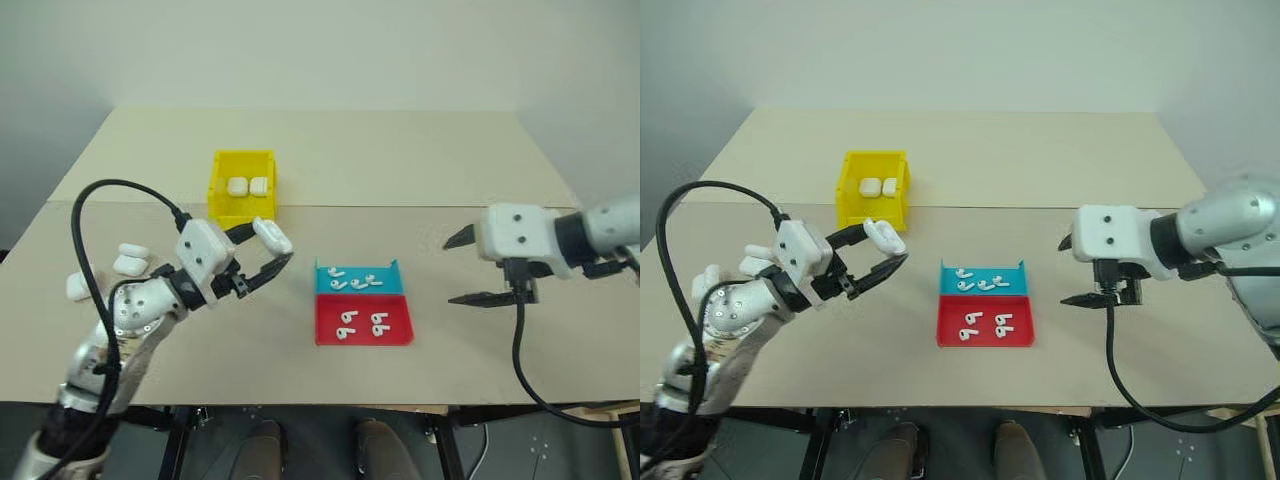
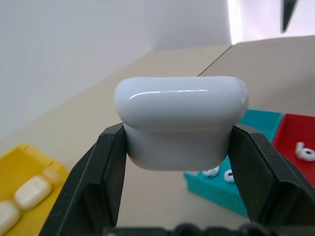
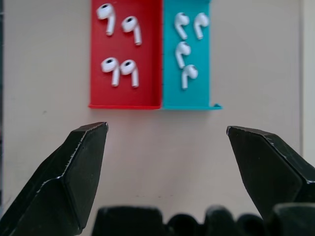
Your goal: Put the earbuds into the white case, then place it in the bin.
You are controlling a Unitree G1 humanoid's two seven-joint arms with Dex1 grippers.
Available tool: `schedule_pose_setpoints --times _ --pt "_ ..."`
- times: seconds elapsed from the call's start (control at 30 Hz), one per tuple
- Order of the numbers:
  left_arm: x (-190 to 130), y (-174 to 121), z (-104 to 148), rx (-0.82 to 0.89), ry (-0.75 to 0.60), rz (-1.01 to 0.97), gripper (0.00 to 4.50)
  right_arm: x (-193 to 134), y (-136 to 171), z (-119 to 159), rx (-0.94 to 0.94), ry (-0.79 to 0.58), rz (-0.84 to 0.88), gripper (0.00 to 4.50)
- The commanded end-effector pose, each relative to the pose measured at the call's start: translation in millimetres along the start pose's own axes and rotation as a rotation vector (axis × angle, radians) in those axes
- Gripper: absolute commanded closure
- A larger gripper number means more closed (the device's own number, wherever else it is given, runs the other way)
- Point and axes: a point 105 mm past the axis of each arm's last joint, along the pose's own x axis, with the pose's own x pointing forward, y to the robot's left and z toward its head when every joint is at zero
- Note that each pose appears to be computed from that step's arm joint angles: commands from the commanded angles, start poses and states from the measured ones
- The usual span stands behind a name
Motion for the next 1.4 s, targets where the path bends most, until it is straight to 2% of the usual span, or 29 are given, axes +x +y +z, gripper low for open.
schedule_pose_setpoints --times 0.03,0.17,0.27,0.37,0.43,0.7,0.83,1.4 --pt "-2 -16 6 0.002 -0.175 -0.13 1.72 8 2 17 -0.047 0.027 0.058 0.0" --pt "-8 -22 -1 -0.028 -0.239 -0.173 1.72 26 1 29 -0.07 0.041 0.086 0.0" --pt "-12 -26 -10 -0.006 -0.206 -0.173 1.72 41 1 34 -0.096 0.055 0.1 0.0" --pt "-18 -27 -10 -0.011 -0.207 -0.163 1.72 56 4 35 -0.137 0.084 0.103 0.57" --pt "-20 -26 -14 -0.011 -0.165 -0.15 1.72 66 2 35 -0.154 0.1 0.09 1.22" --pt "-37 -29 -22 0.013 -0.077 -0.138 1.72 85 1 41 -0.202 0.119 0.089 1.22" --pt "-38 -31 -22 0.015 -0.055 -0.111 1.72 90 6 41 -0.234 0.119 0.107 2.14" --pt "-35 -30 -16 0.029 -0.034 -0.101 1.72 108 23 33 -0.269 0.137 0.182 2.14"
